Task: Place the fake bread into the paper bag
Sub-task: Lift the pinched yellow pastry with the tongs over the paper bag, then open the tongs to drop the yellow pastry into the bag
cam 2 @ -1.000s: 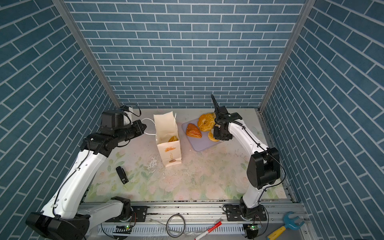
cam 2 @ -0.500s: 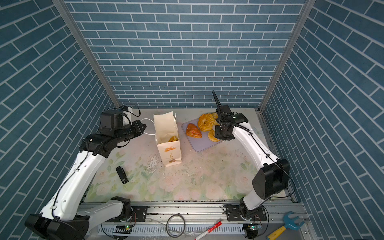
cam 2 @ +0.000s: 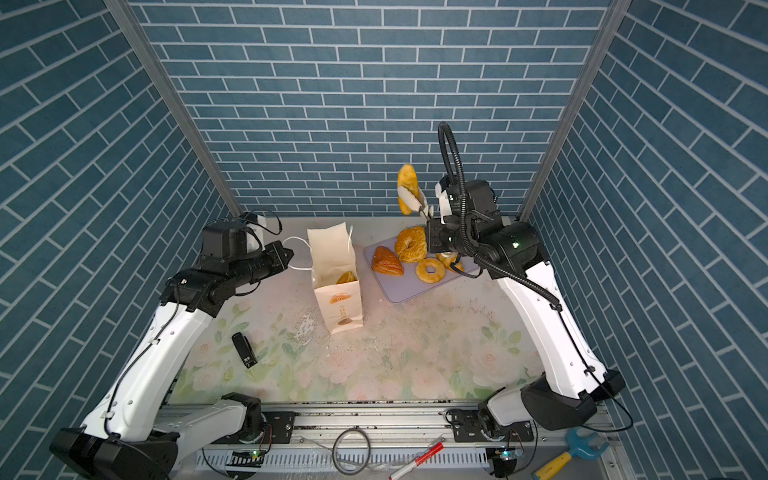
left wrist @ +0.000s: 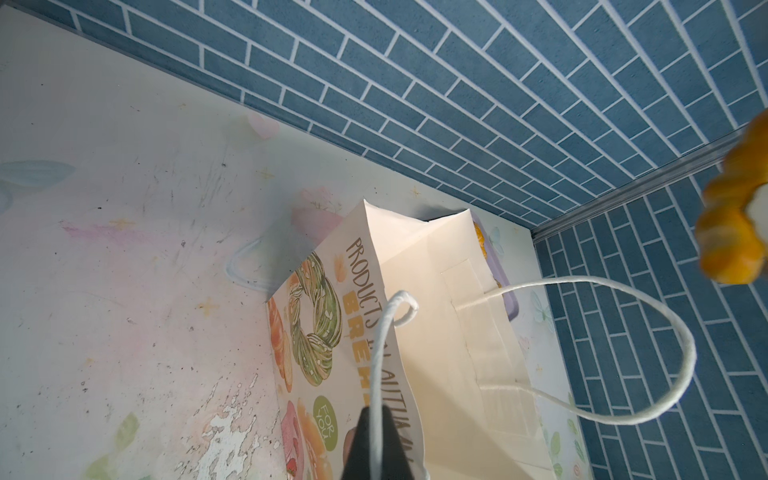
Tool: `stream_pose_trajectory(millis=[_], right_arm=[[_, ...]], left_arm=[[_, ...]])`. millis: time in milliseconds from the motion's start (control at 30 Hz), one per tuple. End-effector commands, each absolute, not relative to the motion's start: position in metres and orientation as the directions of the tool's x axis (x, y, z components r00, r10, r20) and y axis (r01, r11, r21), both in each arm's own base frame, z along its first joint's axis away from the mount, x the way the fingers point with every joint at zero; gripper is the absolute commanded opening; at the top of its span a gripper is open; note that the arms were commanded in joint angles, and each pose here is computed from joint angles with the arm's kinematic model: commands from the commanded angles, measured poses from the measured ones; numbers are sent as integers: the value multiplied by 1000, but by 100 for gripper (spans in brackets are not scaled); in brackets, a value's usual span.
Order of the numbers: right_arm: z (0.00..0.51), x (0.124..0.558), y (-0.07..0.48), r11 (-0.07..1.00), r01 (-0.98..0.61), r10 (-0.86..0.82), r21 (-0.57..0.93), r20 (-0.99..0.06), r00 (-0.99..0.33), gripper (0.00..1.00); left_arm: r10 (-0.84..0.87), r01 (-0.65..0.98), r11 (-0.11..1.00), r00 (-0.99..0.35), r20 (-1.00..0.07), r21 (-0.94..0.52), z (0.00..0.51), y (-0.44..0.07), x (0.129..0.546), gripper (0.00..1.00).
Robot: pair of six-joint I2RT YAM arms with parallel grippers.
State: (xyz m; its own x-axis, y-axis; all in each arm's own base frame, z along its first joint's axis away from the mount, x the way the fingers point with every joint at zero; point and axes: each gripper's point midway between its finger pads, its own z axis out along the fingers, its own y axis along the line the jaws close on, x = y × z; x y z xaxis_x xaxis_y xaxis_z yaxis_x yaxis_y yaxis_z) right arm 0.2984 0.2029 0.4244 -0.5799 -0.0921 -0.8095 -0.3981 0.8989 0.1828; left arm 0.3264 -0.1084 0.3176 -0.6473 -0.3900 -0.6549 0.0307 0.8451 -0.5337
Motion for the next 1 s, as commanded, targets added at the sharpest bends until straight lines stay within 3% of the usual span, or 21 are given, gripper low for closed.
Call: stream_pose_trajectory(millis=[0,200,367,833,967], right_arm=[[444,287,239,822,-560,-226,103,-843,-488,20],[450,253,312,655,-754,-369,45,-852,-371,20],[421,228,350,551,-834,-490,-16,-815,-308,21],[352,242,340,625,-775,-613,-91,-672,-415,21],[347,245,343,626,-773,-623,-105,-663,-415,36]], left_arm=[[-391,45,840,-640,-661,-540,320,-110,323,0],[-398,42,836,-640,-658,-547,320,-110,322,0],[-393,44,838,-643,-657,-544,320,-110,321,0],[-392,43,839,-644,-657,-543,319,-110,321,0],[-391,42,839,-646,-655,-542,318,-111,322,0]])
